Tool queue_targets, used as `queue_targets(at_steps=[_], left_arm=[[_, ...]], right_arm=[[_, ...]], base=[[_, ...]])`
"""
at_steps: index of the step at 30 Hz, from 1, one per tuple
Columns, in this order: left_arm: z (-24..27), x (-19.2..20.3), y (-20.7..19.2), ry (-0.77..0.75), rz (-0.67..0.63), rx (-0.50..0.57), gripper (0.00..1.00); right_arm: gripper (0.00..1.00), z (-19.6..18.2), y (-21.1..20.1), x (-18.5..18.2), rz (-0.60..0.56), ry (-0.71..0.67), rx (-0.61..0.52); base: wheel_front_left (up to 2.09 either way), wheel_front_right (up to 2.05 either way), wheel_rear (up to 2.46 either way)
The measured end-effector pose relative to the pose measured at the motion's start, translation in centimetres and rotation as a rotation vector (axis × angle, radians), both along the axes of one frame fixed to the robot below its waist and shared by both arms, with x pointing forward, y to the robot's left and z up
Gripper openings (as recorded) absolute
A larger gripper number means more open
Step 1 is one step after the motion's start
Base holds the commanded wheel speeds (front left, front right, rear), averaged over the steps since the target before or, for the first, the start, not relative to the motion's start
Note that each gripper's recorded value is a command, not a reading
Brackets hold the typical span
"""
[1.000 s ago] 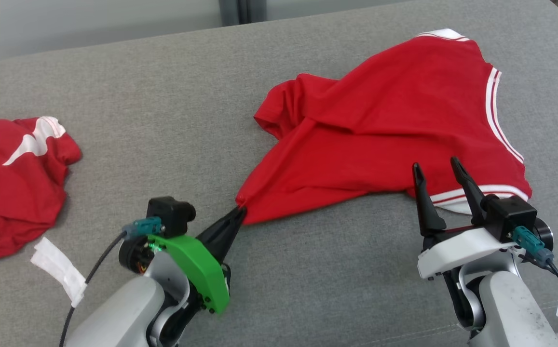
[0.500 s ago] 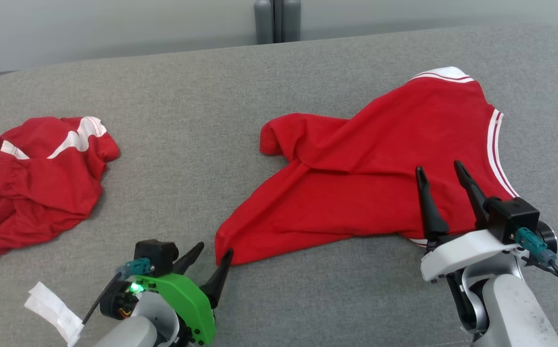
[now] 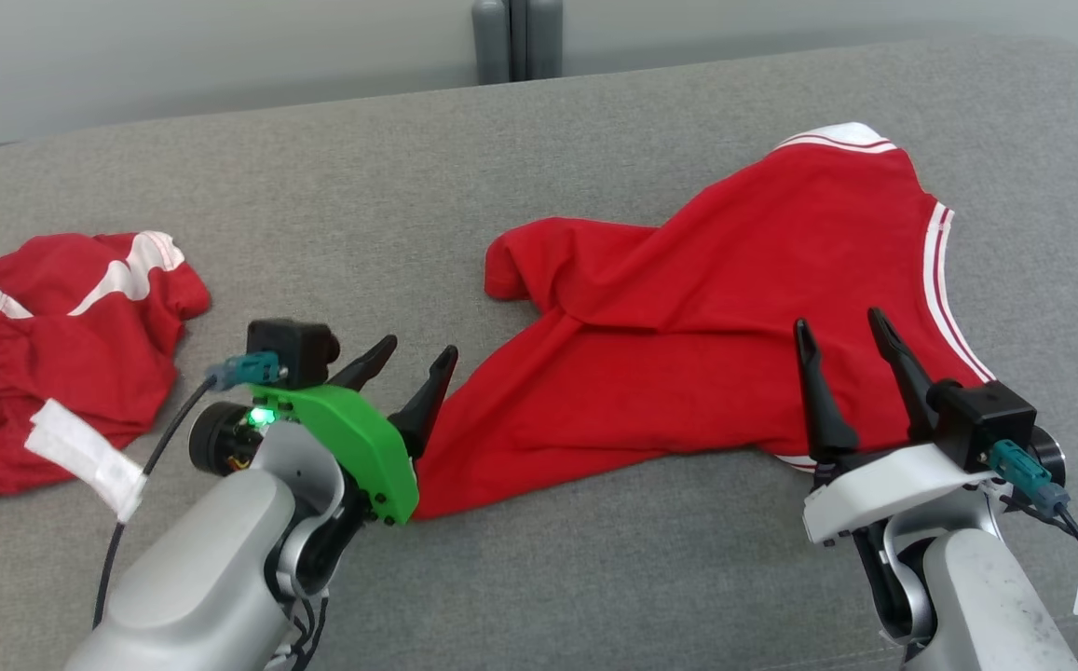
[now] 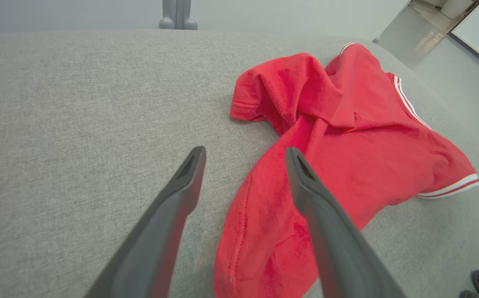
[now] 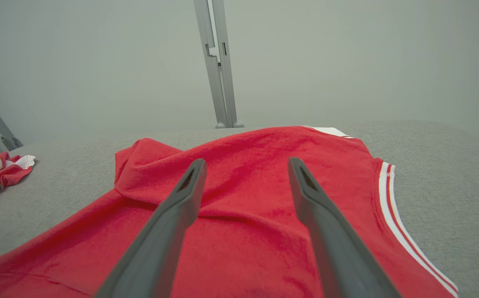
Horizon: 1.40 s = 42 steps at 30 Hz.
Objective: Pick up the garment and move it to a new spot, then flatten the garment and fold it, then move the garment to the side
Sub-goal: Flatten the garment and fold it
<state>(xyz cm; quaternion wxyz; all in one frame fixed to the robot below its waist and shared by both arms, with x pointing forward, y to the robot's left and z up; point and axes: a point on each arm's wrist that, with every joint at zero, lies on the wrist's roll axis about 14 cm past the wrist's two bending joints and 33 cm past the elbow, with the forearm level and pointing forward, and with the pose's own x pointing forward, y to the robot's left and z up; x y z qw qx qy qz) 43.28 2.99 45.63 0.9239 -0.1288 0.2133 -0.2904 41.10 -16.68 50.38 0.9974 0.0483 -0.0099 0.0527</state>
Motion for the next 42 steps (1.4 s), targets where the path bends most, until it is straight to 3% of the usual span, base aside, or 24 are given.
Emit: queue_targets(at_steps=[9,14,25,26,27,28,33,37,42], left_arm=[[-2.7,2.5,-4.8,0.12,-0.159,0.106,1.0],[-3.4,3.2,-7.3,0.131,-0.205,0.091,1.0],[-7.8,1.5,-10.1,0.258,-0.322,0.211,1.0],[-8.1,1.3,-10.2,0.267,-0.334,0.229,0.84],[-8.3,1.1,-10.2,0.27,-0.347,0.247,0.25],[-8.4,1.0,-10.3,0.272,-0.355,0.254,0.0],[-7.5,1.4,-10.5,0.204,-0.334,0.206,0.0],[-4.4,5.8,-8.0,0.039,-0.144,0.13,0.0],[-3.0,8.2,-5.1,-0.024,-0.003,0.079,0.0]], right_arm=[[1.0,-0.9,-2.3,-0.4,-0.066,0.017,0.01],[1.0,-1.6,-3.9,-0.9,-0.112,0.033,0.006],[1.0,-2.3,-6.0,-1.9,-0.175,0.05,-0.005],[1.0,-2.3,-6.0,-1.9,-0.177,0.051,-0.006],[1.0,-2.3,-6.1,-1.9,-0.179,0.051,-0.006],[1.0,-2.3,-6.1,-1.9,-0.179,0.051,-0.006],[1.0,-2.3,-5.8,-1.5,-0.17,0.048,-0.006],[1.0,-2.2,-4.8,-0.9,-0.14,0.041,-0.002],[1.0,-2.2,-3.8,-0.4,-0.109,0.042,-0.001]], base=[[0.0,0.0,0.0],[0.0,0.0,0.0],[0.0,0.0,0.0],[0.0,0.0,0.0],[0.0,0.0,0.0],[0.0,0.0,0.0],[0.0,0.0,0.0],[0.0,0.0,0.0],[0.0,0.0,0.0]])
